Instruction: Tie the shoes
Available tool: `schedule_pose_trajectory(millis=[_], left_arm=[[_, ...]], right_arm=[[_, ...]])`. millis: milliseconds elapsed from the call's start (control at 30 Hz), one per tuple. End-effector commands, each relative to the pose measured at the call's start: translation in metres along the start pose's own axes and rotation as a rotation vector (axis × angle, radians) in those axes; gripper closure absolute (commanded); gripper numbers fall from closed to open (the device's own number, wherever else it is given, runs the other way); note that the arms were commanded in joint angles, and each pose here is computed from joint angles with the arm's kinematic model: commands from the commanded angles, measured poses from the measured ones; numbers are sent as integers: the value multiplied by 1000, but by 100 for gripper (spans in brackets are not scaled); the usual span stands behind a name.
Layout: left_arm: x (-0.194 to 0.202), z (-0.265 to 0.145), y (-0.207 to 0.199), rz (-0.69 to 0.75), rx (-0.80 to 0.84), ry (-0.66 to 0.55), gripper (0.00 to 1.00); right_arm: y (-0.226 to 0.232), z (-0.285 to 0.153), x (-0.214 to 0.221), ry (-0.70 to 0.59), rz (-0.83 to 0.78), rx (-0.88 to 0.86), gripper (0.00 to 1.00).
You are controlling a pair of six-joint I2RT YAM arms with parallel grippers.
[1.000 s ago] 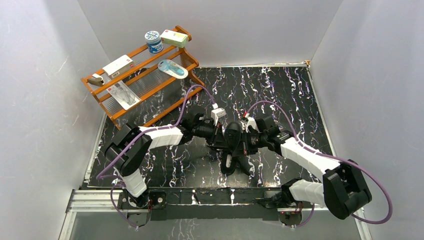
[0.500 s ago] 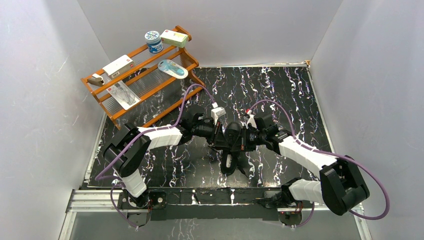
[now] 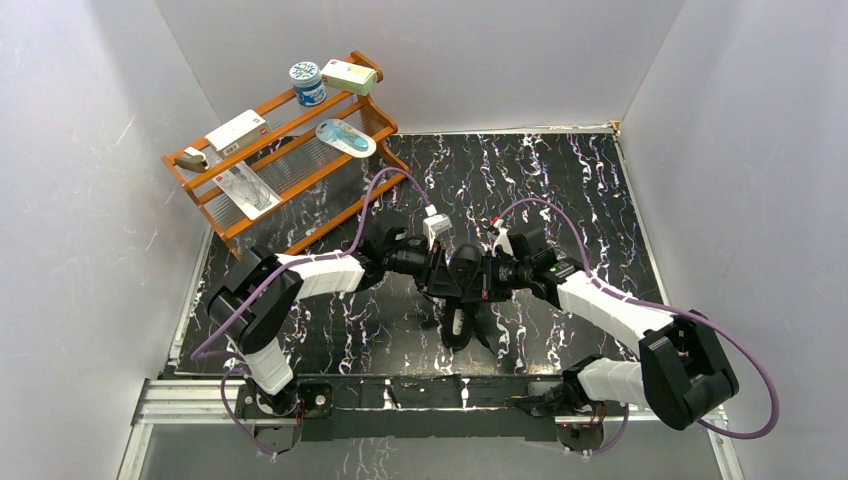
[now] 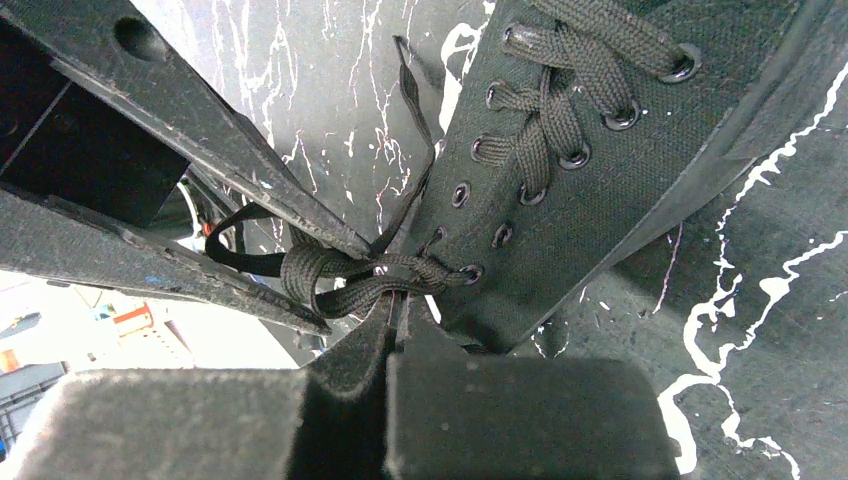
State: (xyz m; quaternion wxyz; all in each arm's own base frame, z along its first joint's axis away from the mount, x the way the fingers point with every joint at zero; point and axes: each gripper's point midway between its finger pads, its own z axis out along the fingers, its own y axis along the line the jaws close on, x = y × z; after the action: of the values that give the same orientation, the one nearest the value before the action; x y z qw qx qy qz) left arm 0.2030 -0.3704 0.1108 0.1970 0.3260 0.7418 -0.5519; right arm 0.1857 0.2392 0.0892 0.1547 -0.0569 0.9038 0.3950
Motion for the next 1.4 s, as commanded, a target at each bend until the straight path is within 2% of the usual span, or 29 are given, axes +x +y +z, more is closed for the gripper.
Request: schedule_pose_trajectory(millis=[0,200,467,533,700,833,1133,1367], left_arm=[[-4,-1,-6,34,30,-4,73],[2,4,-1,59,-3,31,77],[-5,5,8,81,-60,2,99],[-5,3,11,88,-82,1,100],[-7,-1,17,106,-139,-12,100],[-8,1,18,96,-138,-17,100],[-12,1,14,100,-124,-17,100],[-14,1,13,90,-123,-26,100]], right_arm=[[20,-3,-18,-43,-40,-56,100],[23,-3,-19,-45,-38,-66,100],[24,-2,-16,-33,-35,-76,100],[23,-5,-15,-26,-43,-65,100],[14,-27,-19,-24,-146,-6,67],[14,-33,-28,-7,-292,-32,55],[29,-14,-55,7,-541,-151,48],[32,-5,-52,49,-546,-218,49]])
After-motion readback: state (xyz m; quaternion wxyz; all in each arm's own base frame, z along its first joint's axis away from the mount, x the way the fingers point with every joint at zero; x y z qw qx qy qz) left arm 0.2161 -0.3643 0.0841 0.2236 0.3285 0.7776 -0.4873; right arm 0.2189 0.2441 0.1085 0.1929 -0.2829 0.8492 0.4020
